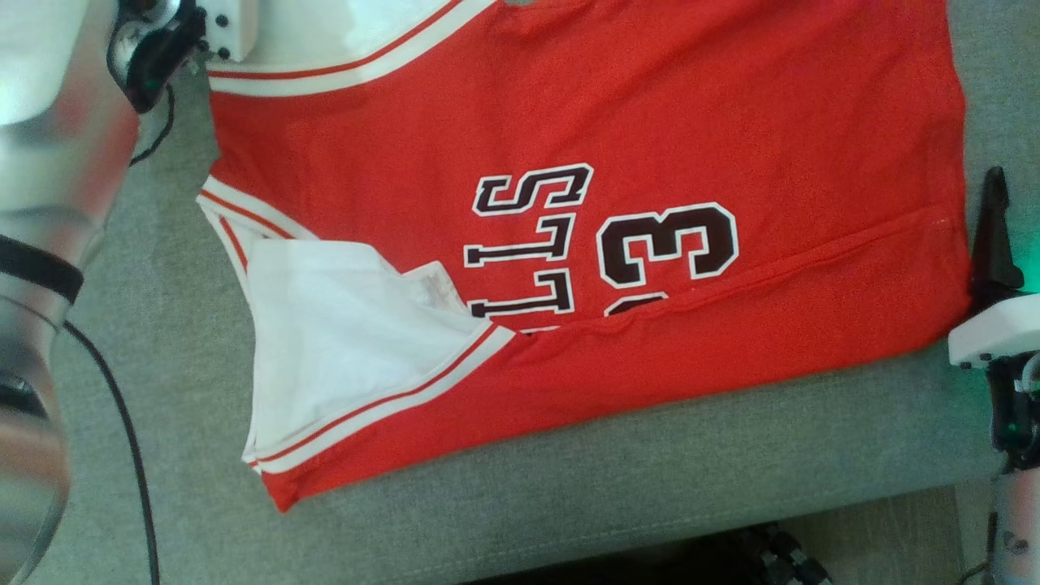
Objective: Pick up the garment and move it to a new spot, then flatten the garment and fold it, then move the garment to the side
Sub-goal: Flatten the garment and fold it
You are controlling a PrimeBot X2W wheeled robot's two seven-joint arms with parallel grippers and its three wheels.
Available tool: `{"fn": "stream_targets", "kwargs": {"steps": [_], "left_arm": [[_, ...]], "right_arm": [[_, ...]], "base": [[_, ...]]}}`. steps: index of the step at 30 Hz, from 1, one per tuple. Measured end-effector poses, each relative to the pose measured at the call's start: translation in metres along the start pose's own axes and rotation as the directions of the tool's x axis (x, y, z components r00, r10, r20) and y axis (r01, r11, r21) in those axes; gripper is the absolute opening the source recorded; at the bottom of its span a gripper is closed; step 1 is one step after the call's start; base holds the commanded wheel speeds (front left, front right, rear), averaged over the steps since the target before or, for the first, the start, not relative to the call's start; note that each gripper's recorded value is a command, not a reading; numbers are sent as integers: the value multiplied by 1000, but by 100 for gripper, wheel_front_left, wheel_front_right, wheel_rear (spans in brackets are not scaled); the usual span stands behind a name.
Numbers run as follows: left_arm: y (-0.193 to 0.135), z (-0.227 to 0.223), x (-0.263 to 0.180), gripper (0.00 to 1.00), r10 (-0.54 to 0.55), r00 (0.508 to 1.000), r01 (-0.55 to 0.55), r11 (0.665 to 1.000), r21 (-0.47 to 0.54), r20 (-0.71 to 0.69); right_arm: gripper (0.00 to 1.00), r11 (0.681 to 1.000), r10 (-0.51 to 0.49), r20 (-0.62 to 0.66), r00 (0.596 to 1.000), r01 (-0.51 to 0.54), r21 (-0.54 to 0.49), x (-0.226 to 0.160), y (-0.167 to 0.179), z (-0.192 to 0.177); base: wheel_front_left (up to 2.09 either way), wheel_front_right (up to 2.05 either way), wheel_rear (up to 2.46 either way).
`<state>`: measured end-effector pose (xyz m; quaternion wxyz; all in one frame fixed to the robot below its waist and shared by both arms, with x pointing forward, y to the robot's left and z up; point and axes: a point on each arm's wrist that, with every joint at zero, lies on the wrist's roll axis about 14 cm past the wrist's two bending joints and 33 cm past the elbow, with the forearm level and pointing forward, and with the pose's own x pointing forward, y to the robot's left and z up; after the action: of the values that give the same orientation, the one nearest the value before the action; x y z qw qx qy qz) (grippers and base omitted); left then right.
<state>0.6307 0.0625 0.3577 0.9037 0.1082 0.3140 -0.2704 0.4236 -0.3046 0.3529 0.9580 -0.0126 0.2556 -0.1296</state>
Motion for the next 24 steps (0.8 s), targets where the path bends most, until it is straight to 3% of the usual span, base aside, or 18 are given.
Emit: {"fn": "stream_targets", "kwargs": {"steps": [1, 2, 3, 4, 12, 18, 24], "left_arm": [[0, 0, 1, 89, -1, 1000, 1, 1000, 1, -3], [0, 1, 2, 64, -1, 1000, 1, 1000, 3, -3], [1, 3, 3, 26, 0, 1000, 0, 1000, 8, -1], [1, 5, 4, 0, -2, 1000, 2, 1000, 5, 1], [-4, 10, -4, 0, -14, 1000, 14, 1000, 25, 22], [-12, 47, -30, 0, -36, 987, 26, 997, 67, 159], [-24, 73, -66, 0, -74, 963, 45, 992, 116, 258]], "right_arm": [[100, 1000, -2, -2, 1000, 2, 0, 0, -1, -1], [100, 1000, -4, -2, 1000, 4, 2, 0, -1, -1], [100, 1000, -5, -3, 1000, 5, 5, 0, -2, -2], [100, 1000, -7, -3, 1000, 7, 5, 0, -3, -2], [100, 1000, 22, 24, 999, -22, 19, 1, 7, 7], [100, 988, 148, 79, 986, -151, 27, 22, 47, 60], [100, 972, 236, -31, 971, -236, 1, 53, 80, 95]], "base": [[0, 0, 0], [0, 0, 0], [0, 0, 0], [0, 0, 0], [0, 0, 0], [0, 0, 0], [0, 0, 0]]}}
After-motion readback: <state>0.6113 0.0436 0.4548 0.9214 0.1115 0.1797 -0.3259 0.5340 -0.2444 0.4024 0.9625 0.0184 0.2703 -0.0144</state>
